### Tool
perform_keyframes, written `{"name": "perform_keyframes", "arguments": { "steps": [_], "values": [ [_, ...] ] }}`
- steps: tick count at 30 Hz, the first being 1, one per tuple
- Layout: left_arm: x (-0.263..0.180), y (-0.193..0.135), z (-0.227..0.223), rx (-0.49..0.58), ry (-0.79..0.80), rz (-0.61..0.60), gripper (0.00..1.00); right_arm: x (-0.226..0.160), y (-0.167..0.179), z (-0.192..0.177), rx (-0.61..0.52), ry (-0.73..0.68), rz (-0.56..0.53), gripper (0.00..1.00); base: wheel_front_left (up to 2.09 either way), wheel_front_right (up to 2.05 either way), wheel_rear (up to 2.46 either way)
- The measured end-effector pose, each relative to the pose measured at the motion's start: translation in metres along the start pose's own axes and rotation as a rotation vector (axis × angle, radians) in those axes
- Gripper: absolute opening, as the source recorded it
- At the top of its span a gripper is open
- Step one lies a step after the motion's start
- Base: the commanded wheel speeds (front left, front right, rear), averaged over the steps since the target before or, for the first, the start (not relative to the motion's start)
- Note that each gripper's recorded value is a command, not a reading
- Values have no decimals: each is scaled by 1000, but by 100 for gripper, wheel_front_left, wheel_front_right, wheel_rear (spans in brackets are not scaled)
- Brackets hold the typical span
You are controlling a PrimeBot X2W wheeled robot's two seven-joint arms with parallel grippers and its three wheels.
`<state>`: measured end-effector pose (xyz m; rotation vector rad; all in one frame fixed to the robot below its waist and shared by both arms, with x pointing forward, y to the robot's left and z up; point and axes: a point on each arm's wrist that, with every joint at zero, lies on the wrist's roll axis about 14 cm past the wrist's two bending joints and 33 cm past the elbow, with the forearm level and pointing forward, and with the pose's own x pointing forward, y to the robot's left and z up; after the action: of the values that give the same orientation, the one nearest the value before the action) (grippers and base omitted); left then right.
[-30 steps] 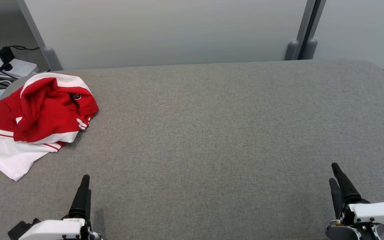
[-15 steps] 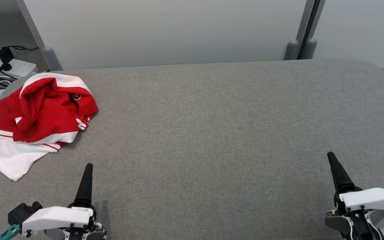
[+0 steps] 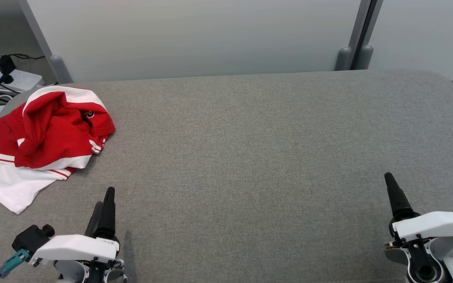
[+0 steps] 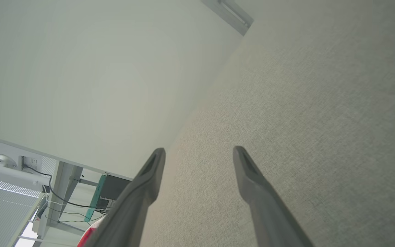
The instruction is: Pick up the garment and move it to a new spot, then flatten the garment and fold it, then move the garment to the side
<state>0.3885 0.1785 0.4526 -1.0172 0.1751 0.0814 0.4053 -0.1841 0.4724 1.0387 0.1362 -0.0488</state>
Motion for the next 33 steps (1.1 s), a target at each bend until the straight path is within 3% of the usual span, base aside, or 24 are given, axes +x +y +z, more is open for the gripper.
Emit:
{"name": "perform_keyframes", "arguments": {
  "steps": [33],
  "values": [
    [25,-26,14,455,-57,-63,100,29,30,6,-471,-7,87,100,0,0,0]
  ]
}}
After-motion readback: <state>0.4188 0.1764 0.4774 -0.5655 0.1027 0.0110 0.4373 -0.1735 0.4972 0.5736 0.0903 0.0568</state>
